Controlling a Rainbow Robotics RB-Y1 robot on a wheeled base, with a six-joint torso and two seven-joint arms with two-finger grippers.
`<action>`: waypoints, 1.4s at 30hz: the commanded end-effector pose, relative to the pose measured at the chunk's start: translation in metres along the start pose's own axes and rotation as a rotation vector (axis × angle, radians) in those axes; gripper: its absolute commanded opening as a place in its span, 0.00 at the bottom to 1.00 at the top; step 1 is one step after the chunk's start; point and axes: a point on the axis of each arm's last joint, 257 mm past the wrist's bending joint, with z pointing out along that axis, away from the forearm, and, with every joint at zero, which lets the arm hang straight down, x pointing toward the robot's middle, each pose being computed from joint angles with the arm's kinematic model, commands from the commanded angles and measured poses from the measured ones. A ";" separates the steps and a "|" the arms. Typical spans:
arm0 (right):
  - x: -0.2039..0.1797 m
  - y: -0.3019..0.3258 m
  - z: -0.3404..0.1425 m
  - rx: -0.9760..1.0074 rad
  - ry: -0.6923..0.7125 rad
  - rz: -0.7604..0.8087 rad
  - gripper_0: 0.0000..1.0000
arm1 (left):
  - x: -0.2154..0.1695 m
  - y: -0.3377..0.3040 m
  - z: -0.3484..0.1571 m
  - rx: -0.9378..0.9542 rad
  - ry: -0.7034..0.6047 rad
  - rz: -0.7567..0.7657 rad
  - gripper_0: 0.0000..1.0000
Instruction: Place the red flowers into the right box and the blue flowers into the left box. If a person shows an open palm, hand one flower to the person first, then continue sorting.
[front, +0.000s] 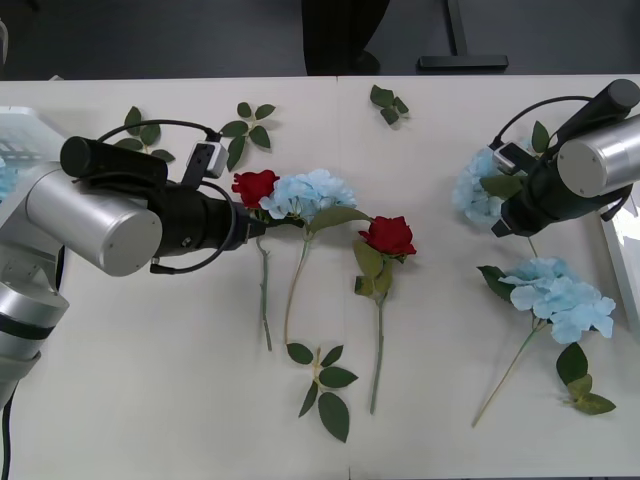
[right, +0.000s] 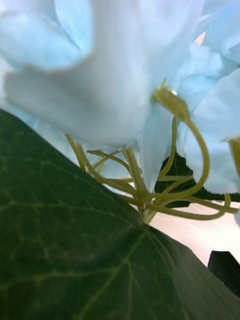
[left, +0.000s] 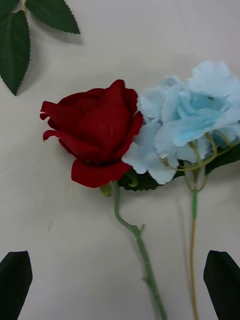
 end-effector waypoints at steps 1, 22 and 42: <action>-0.008 -0.003 0.002 0.009 -0.023 0.050 0.95 | -0.026 -0.008 0.015 -0.053 -0.047 0.118 1.00; -0.004 -0.021 0.009 -0.006 0.004 0.166 0.00 | -0.024 -0.013 0.080 -0.119 -0.005 0.185 1.00; -0.087 0.045 -0.113 -0.459 -0.274 -0.062 0.00 | -0.015 -0.015 0.093 -0.112 0.009 0.194 0.00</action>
